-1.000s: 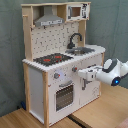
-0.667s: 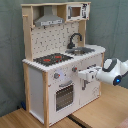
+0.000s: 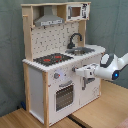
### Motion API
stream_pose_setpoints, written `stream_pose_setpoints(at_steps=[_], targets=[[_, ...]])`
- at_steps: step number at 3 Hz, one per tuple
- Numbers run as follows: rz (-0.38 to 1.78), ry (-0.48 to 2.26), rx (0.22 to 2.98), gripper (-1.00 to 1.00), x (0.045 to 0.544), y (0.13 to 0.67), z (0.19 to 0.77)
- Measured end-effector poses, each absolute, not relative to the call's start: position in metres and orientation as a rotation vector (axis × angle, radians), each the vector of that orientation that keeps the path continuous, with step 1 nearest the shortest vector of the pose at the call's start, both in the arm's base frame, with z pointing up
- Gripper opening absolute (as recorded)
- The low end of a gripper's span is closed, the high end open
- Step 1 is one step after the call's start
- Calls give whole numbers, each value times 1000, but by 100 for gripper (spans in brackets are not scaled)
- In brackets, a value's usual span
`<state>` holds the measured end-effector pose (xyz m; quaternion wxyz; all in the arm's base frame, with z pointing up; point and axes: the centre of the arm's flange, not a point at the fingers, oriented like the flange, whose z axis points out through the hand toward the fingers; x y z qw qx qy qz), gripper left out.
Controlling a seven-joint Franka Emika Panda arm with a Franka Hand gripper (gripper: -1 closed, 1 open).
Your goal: Play with the kitchen
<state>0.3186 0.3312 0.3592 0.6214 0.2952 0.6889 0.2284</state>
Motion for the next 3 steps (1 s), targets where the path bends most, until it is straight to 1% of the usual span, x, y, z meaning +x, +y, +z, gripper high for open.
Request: stream_pose_setpoints(at_steps=[3], targets=[[585, 1654, 651, 100, 345, 349, 355]])
